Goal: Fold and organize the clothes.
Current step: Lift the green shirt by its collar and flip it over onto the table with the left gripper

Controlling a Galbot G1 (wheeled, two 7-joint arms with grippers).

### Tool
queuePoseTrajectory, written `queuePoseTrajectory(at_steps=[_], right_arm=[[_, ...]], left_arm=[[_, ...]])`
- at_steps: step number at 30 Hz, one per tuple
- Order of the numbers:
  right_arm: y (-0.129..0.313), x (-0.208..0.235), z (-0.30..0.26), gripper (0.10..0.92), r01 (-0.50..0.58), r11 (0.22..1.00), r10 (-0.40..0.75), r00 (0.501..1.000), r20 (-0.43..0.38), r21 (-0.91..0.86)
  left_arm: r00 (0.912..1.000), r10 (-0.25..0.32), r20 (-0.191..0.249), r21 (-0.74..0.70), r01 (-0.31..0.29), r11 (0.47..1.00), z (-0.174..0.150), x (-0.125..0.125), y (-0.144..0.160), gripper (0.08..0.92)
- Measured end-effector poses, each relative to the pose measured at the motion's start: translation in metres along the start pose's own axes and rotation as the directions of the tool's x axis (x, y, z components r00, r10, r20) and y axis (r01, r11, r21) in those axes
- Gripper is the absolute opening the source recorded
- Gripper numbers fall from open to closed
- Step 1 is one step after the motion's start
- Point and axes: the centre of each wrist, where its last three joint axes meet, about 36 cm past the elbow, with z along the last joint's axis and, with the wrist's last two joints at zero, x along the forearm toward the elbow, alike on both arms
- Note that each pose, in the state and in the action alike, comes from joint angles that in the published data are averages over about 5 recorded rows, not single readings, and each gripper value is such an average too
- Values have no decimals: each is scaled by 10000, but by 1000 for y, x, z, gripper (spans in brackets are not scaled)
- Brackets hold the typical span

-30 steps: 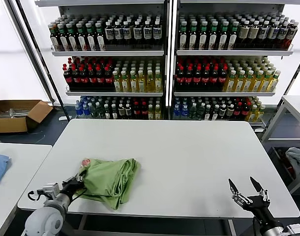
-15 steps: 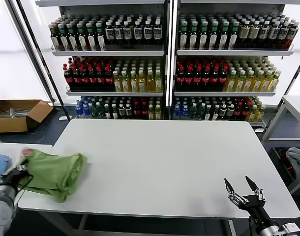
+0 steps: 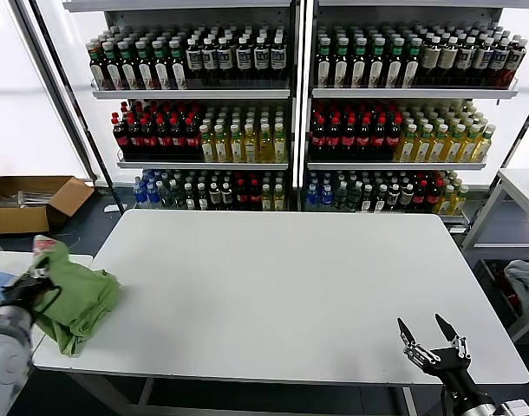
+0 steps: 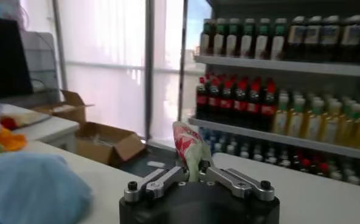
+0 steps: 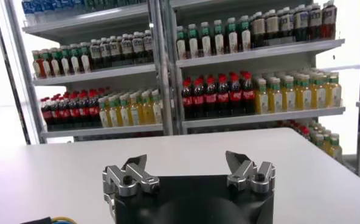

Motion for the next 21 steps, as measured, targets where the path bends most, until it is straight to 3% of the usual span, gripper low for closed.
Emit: queuePoseTrajectory(at_steps=[4,7,13,21], right_arm=[[2,4,-3,823,-56,10000,56,10000,12,19],[4,8,-5,823,-96,9999,96,10000,21,39],[11,16,-7,823,-129,9999,130,9999,-8,72],[22,21,-9,823,-108,9999,110,9999,-114,129]], left_arm=[[9945,1006,-293,729,-983,9925,9,17,-55,122],[9825,1785,-526,1264,-1707,9772,15,33,-95,122],[9420,3113,-1255,2093,-2816,9364,34,58,-159,122],[8834,4248,-1979,3120,-3540,8817,57,64,-221,122]])
